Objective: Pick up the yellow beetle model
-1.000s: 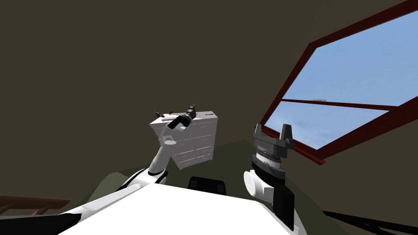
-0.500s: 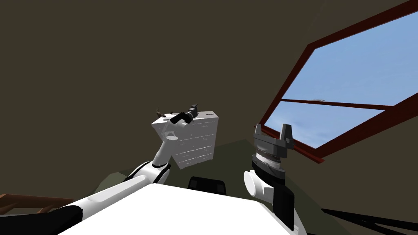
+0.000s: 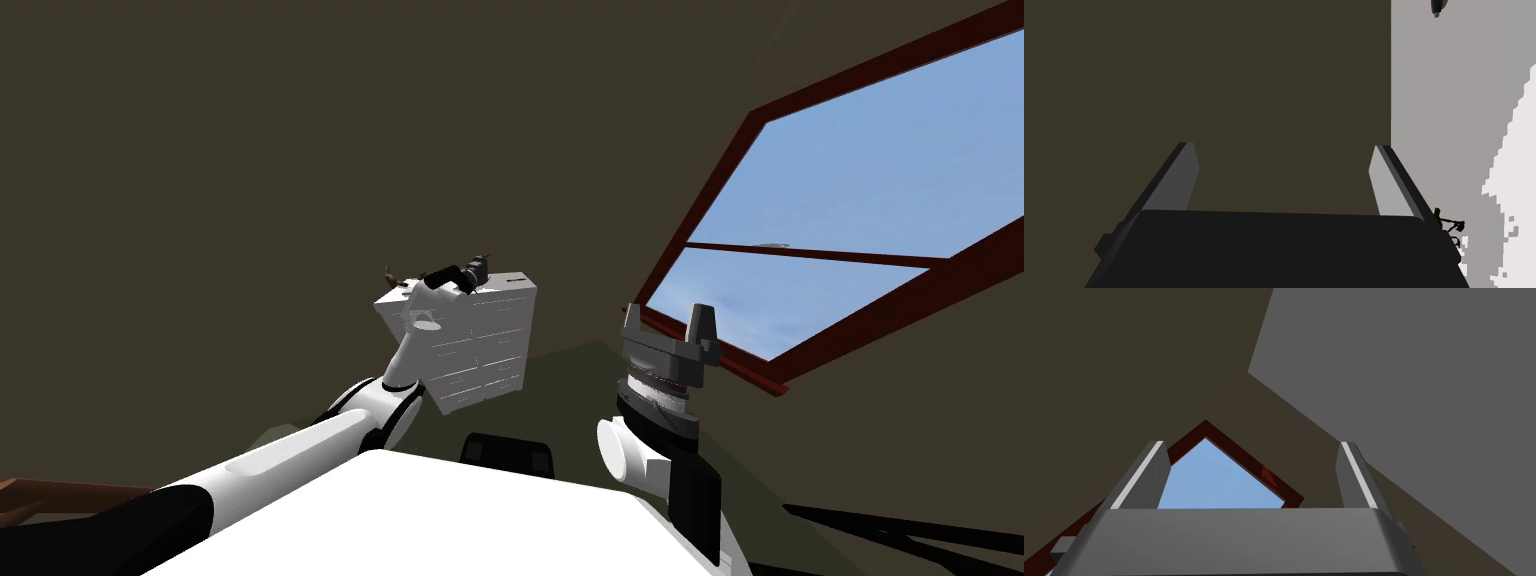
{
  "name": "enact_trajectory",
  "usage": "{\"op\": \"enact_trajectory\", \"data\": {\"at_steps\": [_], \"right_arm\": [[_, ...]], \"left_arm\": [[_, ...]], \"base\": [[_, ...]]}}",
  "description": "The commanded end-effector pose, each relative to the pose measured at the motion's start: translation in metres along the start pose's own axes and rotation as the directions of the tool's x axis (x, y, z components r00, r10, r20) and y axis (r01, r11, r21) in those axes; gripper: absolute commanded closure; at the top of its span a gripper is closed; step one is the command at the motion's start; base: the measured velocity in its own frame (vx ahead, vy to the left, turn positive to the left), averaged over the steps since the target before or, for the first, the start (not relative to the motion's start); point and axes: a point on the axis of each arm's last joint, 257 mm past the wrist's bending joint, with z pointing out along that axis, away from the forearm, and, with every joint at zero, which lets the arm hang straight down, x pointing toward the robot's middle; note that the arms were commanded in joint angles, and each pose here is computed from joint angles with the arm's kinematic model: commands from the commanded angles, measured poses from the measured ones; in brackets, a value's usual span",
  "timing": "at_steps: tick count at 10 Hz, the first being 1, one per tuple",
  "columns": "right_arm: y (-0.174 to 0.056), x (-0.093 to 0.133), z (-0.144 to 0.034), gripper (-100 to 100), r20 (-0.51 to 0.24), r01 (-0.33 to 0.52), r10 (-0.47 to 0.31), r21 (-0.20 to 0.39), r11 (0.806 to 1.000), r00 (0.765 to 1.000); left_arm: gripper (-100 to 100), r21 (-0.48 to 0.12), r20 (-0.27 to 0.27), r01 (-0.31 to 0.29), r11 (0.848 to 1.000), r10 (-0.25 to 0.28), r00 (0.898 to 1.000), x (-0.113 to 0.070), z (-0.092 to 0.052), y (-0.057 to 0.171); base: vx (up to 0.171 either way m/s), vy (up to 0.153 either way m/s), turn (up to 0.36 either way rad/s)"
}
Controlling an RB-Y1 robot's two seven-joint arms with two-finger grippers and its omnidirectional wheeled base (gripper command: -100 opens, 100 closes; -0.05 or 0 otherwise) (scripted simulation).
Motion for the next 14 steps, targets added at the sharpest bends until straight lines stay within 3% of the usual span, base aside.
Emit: {"op": "enact_trajectory", "data": {"at_steps": [1,5,10,14], "right_arm": [[0.0,0.0,0.0,0,0.0,0.0,0.0,0.0,1.0,1.0],[0.0,0.0,0.0,0,0.0,0.0,0.0,0.0,1.0,1.0],[0.0,0.0,0.0,0,0.0,0.0,0.0,0.0,1.0,1.0],[0.0,0.0,0.0,0,0.0,0.0,0.0,0.0,1.0,1.0]], "left_arm": [[-100,-0.024,-0.001,0.0,1.0,0.0,1.0,0.001,0.001,0.003],[-100,-0.119,-0.026,0.013,0.993,-0.016,1.0,0.008,0.018,0.004],[-100,-0.209,-0.03,0.013,0.978,-0.02,0.999,0.01,0.023,0.012],[-100,-0.326,-0.032,0.018,0.945,-0.03,0.999,0.009,0.031,0.019]], "base": [[-0.006,0.018,0.0],[-0.011,0.034,-0.023],[-0.005,0.029,-0.019],[-0.006,0.045,-0.041]]}}
